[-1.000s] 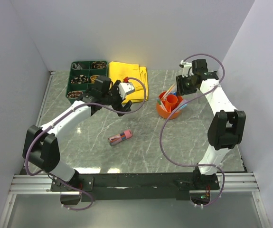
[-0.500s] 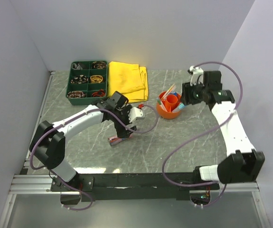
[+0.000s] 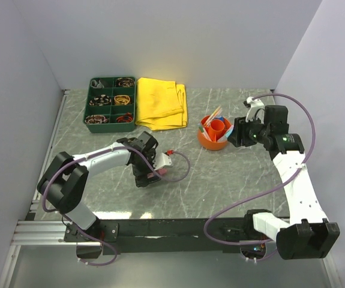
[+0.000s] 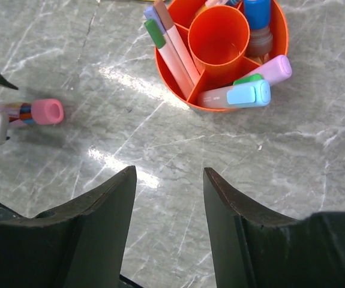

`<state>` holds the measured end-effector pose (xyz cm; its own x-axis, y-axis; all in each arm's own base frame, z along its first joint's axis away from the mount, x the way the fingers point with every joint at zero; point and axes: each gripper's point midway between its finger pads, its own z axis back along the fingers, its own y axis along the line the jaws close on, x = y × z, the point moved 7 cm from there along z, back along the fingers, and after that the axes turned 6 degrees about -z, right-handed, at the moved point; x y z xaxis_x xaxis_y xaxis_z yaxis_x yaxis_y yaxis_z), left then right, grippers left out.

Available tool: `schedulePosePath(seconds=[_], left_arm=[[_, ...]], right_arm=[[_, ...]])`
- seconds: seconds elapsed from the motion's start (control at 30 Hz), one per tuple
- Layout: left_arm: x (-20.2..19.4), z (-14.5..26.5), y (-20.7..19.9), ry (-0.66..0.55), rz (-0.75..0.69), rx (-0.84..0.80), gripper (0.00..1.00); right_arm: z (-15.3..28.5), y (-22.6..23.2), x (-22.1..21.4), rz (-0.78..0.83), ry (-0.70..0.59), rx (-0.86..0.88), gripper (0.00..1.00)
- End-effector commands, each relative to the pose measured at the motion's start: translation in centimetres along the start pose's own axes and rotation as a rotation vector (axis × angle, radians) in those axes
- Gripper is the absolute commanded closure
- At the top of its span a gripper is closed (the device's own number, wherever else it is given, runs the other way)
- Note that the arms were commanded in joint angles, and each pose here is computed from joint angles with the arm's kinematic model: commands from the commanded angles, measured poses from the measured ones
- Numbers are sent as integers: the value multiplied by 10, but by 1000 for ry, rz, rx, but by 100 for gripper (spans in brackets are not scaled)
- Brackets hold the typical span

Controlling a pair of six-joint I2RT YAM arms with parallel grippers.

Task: Sort the stationery into containers
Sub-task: Pick up the stationery from the center of the board.

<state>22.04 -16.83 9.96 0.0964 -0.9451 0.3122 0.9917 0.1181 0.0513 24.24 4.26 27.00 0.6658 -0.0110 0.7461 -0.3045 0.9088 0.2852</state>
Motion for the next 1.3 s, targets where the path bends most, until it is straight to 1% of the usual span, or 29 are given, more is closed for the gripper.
schedulePosePath(seconds=[0.0,0.07,0.13,0.23,0.33,0.37,0.4,0.43,0.47,0.5,0.53,0.6,0.63,0.67,0.7,0.73,0.77,0.8,0.83,0.87,0.9,0.93,0.97,1.03,1.07,1.2,1.23,1.27], left_arm=[[15,-1,12,-64,-6,48,8],[17,-6,13,-71,15,34,11],[19,-10,11,-78,29,10,16],[18,-15,7,-79,38,-25,29],[15,-19,3,-70,51,-63,52],[15,-19,1,-70,54,-70,73],[16,-18,1,-78,58,-77,85],[16,-15,2,-83,64,-78,96],[19,-9,5,-93,73,-77,99],[22,-1,8,-112,81,-73,99],[26,7,11,-150,100,-91,99],[45,40,25,-250,132,-93,99],[54,56,30,-369,155,-152,99],[68,80,42,-464,144,-142,99],[76,97,44,-546,146,-161,99],[84,113,47,-660,136,-219,99],[94,129,49,-735,115,-239,99],[101,137,52,-785,104,-250,99],[106,141,54,-813,110,-267,99],[115,149,52,-858,140,-336,99],[119,147,55,-872,160,-360,99],[124,150,58,-903,149,-361,99],[127,148,59,-905,167,-373,99],[130,146,58,-895,150,-376,99],[133,147,59,-897,141,-372,99],[142,150,62,-925,140,-403,99],[145,150,61,-929,133,-409,99],[148,150,63,-934,129,-415,99]], right_arm=[[11,3,8,-33,-60,42,43],[12,6,6,-59,-59,72,43],[12,10,0,-103,-48,110,43],[10,12,-9,-128,-25,133,43],[9,10,-10,-136,-16,126,43],[9,9,-10,-141,-16,127,43],[10,10,-8,-150,-24,130,43],[9,11,-7,-159,-20,157,43],[9,7,-6,-174,-24,165,43],[10,9,-4,-233,-28,184,43],[10,13,-3,-265,-19,263,43],[10,14,2,-362,-25,348,42],[11,19,4,-392,-16,434,41],[12,23,6,-448,-10,474,41],[10,24,10,-439,-33,514,39],[10,25,11,-452,-31,549,37],[10,28,12,-483,-14,588,34],[9,28,16,-467,-28,601,31],[5,25,16,-477,-17,594,24],[5,24,20,-440,-28,589,21],[4,27,22,-420,-21,603,19],[-1,26,24,-414,-5,610,17],[2,28,32,-375,-18,617,16],[-3,32,38,-354,-8,615,13],[-2,34,45,-321,-23,613,12],[-9,45,55,-247,-16,636,9],[-10,47,56,-227,-15,643,4],[-11,54,60,-165,-22,653,4]])
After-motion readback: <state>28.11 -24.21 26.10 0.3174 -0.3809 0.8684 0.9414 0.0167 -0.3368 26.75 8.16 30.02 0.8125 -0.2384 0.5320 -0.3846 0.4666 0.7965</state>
